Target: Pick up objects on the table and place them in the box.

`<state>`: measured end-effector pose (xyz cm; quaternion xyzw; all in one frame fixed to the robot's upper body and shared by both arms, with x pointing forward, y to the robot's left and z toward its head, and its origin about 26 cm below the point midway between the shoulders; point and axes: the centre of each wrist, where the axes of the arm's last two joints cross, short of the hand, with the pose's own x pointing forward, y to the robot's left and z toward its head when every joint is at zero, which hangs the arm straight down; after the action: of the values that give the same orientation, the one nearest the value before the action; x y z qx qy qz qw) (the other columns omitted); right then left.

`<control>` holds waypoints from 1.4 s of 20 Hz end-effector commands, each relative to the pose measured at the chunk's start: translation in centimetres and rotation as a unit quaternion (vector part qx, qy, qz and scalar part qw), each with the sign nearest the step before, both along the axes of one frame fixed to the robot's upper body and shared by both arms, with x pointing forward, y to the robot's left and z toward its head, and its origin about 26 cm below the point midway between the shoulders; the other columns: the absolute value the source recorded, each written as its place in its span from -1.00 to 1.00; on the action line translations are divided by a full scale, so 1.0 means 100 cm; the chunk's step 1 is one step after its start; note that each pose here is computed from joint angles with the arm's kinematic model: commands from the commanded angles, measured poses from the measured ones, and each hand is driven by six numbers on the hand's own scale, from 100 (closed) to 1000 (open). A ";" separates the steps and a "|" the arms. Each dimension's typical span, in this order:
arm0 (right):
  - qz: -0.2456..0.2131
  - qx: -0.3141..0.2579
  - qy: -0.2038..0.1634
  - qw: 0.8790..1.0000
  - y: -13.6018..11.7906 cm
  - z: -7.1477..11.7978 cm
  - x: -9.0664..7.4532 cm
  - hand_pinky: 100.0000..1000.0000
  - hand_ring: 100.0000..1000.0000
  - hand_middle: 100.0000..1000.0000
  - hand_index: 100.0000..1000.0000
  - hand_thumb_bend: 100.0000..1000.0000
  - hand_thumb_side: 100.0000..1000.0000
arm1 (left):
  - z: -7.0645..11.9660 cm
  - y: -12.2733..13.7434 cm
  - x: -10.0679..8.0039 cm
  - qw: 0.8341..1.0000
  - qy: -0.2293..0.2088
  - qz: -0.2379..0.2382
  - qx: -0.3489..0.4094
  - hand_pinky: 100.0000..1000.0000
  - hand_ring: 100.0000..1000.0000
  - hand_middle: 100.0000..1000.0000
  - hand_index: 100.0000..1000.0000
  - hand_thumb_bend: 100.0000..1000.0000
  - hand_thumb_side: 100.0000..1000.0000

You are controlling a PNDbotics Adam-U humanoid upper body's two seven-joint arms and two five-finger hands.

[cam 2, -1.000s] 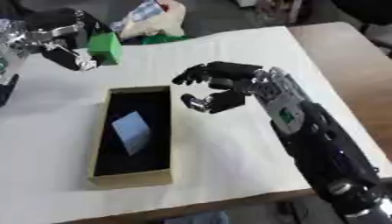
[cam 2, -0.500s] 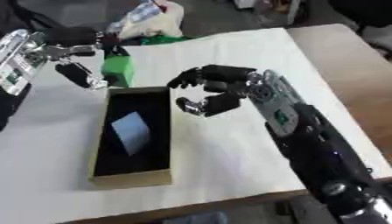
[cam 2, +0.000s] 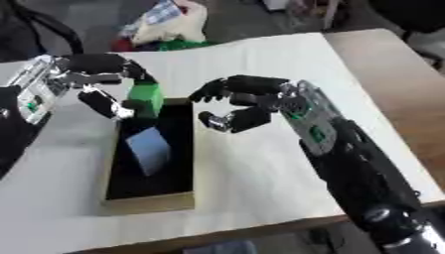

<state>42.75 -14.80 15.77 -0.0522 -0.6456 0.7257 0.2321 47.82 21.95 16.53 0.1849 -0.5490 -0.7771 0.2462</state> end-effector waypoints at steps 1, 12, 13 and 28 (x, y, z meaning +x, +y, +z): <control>0.007 0.000 -0.009 1.000 0.000 0.009 0.001 0.56 0.66 0.68 0.91 -1.00 1.00 | 0.012 0.002 0.001 0.999 -0.015 -0.023 0.029 0.60 0.48 0.46 0.84 -0.88 0.01; -0.002 0.001 -0.006 1.000 -0.004 0.007 0.002 0.56 0.66 0.68 0.91 -1.00 1.00 | 0.026 0.019 -0.006 0.998 -0.069 -0.012 0.003 0.64 0.52 0.54 0.90 -0.37 0.65; -0.003 0.002 -0.007 1.000 -0.005 0.007 0.002 0.56 0.66 0.68 0.91 -1.00 1.00 | 0.028 0.022 -0.008 0.997 -0.074 -0.009 -0.005 0.63 0.50 0.52 0.90 -0.42 0.64; -0.067 0.046 -0.034 0.996 -0.038 0.013 -0.003 0.56 0.66 0.68 0.91 -1.00 1.00 | 0.025 0.089 -0.071 0.957 -0.159 0.015 -0.241 0.58 0.37 0.35 0.83 -1.00 0.71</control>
<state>42.38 -17.80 15.37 -0.0843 -0.6726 0.6828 0.2726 41.05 30.39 16.82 0.2318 -0.7308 -0.6017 0.2241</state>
